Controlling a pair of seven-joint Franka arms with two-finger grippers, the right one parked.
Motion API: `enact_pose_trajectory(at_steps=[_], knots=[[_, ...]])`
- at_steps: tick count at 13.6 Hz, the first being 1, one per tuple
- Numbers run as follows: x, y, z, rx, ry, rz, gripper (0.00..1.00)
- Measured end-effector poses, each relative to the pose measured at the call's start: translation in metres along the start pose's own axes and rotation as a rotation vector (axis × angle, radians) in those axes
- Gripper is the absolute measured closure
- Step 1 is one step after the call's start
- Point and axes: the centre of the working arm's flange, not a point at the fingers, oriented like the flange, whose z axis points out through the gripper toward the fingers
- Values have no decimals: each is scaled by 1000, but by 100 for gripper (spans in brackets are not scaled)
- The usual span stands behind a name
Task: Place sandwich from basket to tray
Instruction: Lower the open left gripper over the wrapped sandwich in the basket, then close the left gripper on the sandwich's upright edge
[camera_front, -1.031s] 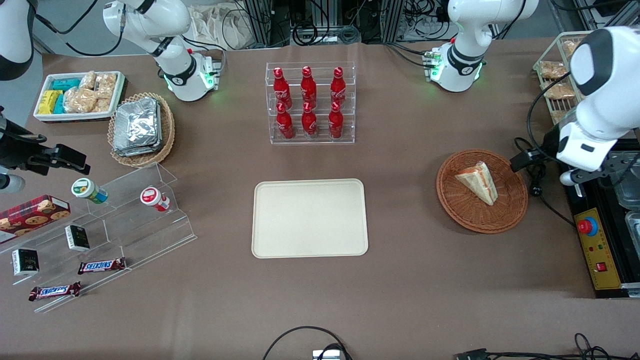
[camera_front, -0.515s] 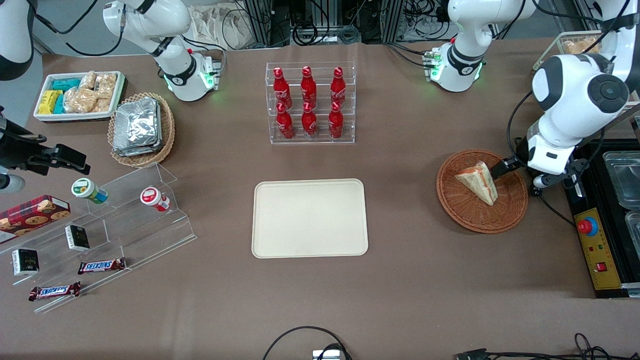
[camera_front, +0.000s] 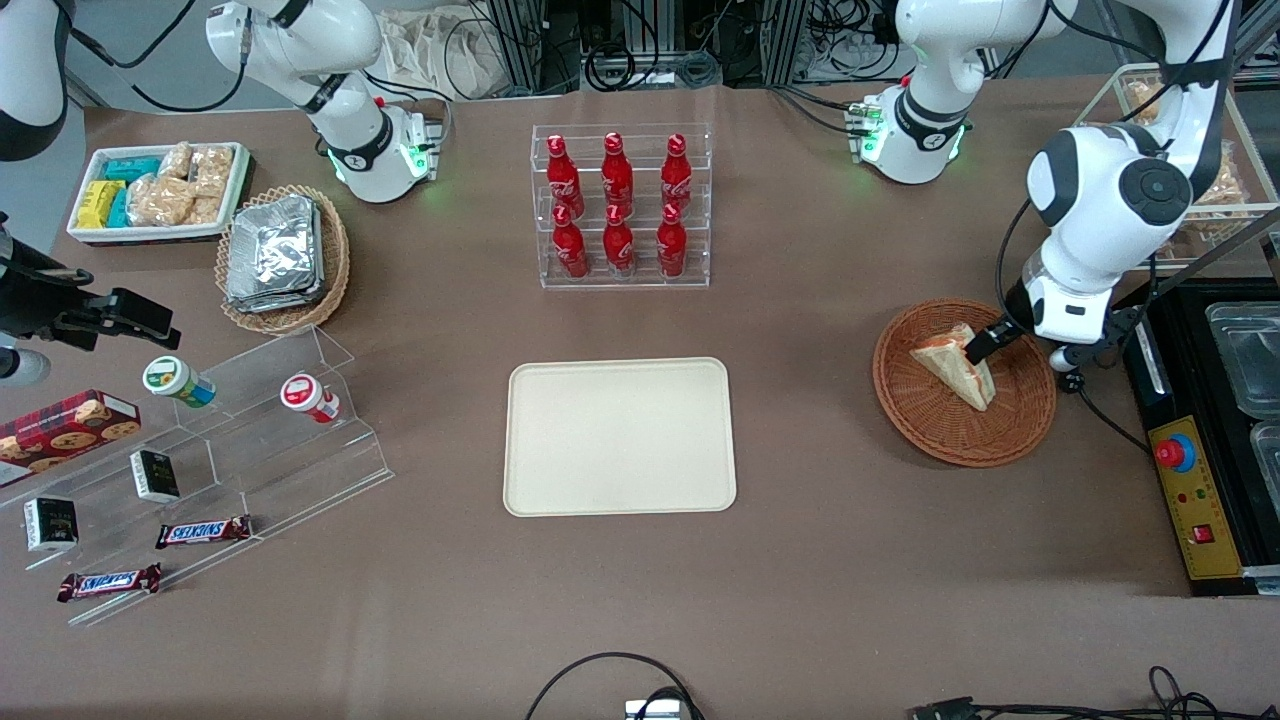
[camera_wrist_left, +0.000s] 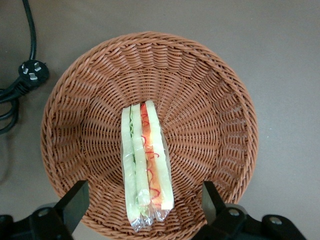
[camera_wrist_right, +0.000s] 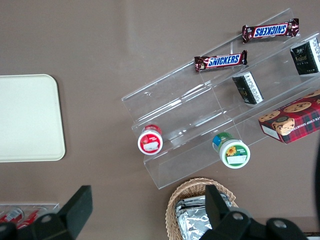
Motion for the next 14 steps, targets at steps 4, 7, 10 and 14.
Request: enact_pose_trajectory(at_steps=[4,7,10,14], knots=[[-6,-4,26,1,-3,-38,0],[-9,-6,47,-2,-2,-49,0],[-14,-8,67,-7,3,-63,0],[-21,-10,86,-11,6,-71,0]])
